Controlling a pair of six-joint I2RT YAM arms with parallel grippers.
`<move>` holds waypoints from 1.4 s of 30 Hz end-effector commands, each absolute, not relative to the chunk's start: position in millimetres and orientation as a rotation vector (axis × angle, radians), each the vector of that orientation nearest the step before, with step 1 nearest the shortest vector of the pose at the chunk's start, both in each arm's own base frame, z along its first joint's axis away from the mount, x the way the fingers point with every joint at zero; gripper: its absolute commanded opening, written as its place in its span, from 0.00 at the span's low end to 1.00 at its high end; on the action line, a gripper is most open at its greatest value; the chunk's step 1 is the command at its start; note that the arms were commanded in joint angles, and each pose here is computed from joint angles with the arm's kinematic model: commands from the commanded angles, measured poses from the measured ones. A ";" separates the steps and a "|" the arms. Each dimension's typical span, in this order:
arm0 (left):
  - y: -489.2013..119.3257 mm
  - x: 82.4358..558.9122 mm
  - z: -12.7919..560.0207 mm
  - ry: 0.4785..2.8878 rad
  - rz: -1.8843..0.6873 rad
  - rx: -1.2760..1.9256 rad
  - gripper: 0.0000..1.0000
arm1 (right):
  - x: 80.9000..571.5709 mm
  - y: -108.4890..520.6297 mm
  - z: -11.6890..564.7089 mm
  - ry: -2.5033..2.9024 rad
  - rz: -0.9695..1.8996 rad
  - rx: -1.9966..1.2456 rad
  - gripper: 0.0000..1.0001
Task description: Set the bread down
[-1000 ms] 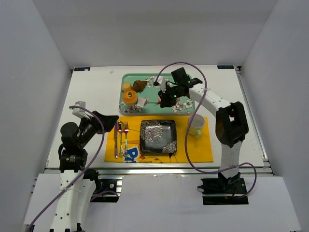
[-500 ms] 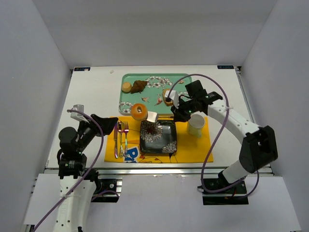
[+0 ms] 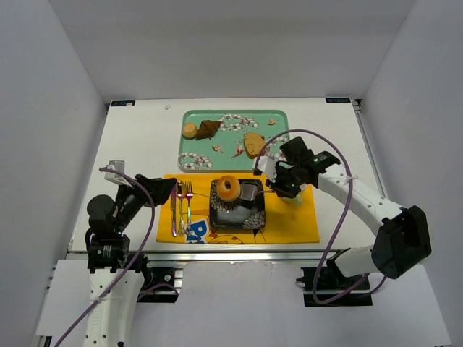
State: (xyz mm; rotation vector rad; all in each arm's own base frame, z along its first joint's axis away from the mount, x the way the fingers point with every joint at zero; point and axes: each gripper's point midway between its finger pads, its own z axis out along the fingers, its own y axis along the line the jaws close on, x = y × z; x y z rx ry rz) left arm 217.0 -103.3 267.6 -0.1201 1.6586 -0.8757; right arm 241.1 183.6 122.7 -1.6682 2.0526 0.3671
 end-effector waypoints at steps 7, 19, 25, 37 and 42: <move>-104.8 211.6 263.9 1.644 -0.874 -0.096 0.78 | 226.5 179.3 126.5 1.941 0.032 -1.903 0.00; -104.9 208.8 263.1 1.632 -0.874 -0.091 0.78 | 260.7 157.5 190.1 1.798 -0.325 -1.796 0.00; -107.0 211.7 263.6 1.630 -0.886 -0.078 0.78 | 267.7 169.4 226.4 1.719 -0.271 -1.626 0.00; -108.2 215.6 270.3 1.624 -0.886 -0.058 0.78 | 385.9 28.9 245.1 2.097 -0.008 -0.463 0.00; -108.5 215.9 268.6 1.619 -0.894 -0.064 0.78 | 396.8 -45.9 169.7 2.215 -0.002 -0.260 0.00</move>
